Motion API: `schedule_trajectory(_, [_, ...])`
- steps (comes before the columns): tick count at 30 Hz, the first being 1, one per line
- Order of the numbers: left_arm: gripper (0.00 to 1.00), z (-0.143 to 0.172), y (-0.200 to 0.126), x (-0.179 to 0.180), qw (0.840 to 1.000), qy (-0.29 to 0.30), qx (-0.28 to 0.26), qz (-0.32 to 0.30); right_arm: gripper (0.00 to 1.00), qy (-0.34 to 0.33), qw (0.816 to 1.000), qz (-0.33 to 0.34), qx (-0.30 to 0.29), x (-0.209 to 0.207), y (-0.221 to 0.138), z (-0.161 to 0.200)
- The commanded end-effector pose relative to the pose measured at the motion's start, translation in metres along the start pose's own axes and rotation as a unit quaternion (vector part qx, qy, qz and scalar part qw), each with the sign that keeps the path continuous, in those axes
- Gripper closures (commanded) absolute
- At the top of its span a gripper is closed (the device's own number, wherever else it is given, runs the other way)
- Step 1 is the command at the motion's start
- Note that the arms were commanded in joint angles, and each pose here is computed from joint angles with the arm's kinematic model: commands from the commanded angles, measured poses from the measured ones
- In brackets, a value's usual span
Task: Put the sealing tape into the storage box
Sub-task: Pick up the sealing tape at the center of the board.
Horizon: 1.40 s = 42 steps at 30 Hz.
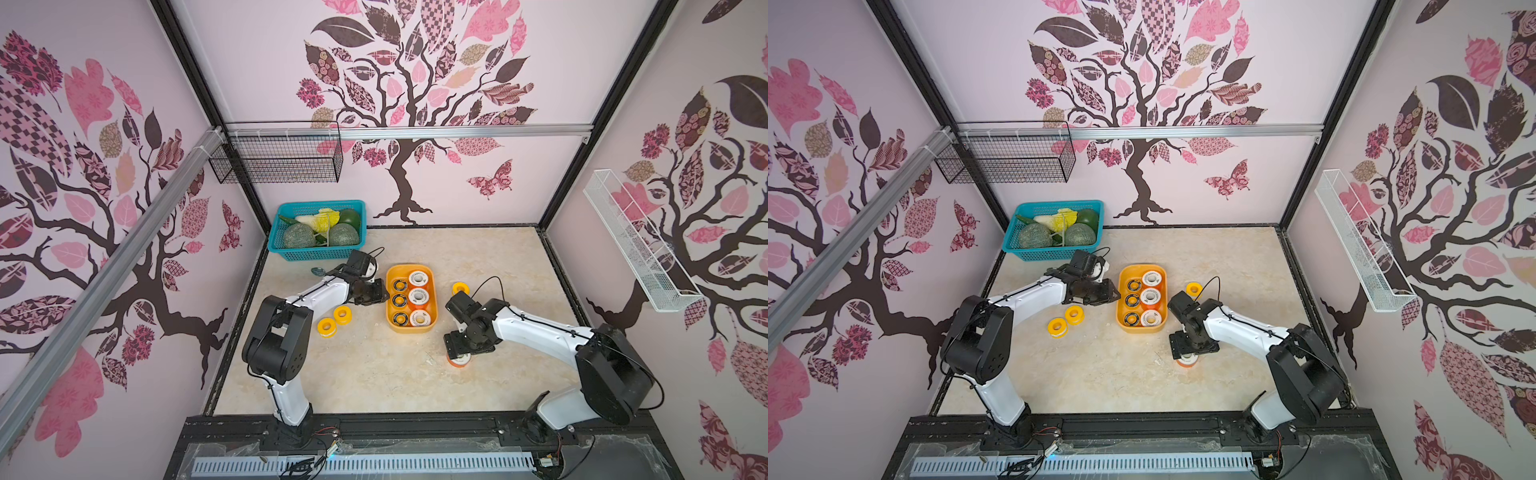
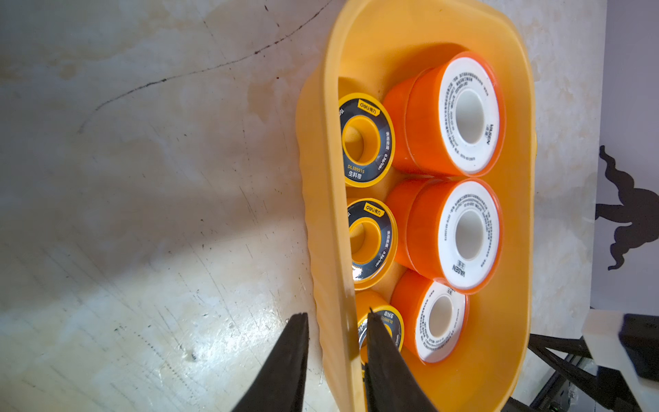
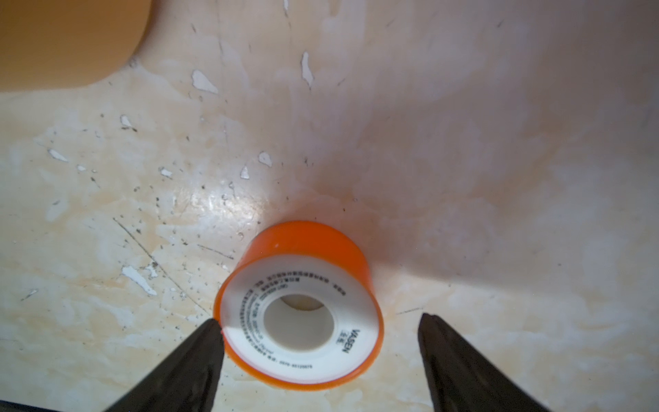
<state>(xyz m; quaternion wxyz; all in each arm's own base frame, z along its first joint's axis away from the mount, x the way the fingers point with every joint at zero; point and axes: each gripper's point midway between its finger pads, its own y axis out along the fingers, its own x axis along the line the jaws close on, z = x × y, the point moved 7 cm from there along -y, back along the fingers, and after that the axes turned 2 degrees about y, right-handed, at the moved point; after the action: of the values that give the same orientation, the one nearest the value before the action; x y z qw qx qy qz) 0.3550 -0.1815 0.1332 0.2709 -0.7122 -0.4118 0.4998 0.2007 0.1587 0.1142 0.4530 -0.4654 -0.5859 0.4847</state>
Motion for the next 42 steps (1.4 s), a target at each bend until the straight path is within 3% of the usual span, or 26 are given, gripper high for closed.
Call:
schedule_trajectory(1, [0.69,-0.005,0.004,-0.003,1.0,0.008,0.0,0.004,0.1,-0.006,0.999,-0.023,-0.026,0.007,-0.018,-0.006])
schedule_trajectory(12, [0.73,-0.004,0.007,-0.005,1.0,0.009,0.004,0.009,0.08,-0.017,1.0,-0.02,-0.015,0.013,-0.006,-0.003])
schedule_trajectory(18, [0.87,-0.004,0.01,-0.005,1.0,0.006,0.008,0.011,0.09,-0.018,1.0,-0.014,-0.012,0.016,-0.001,-0.003])
schedule_trajectory(42, [0.87,-0.004,0.009,-0.007,1.0,0.007,0.01,0.012,0.21,-0.009,0.999,0.037,-0.01,0.009,0.012,-0.005])
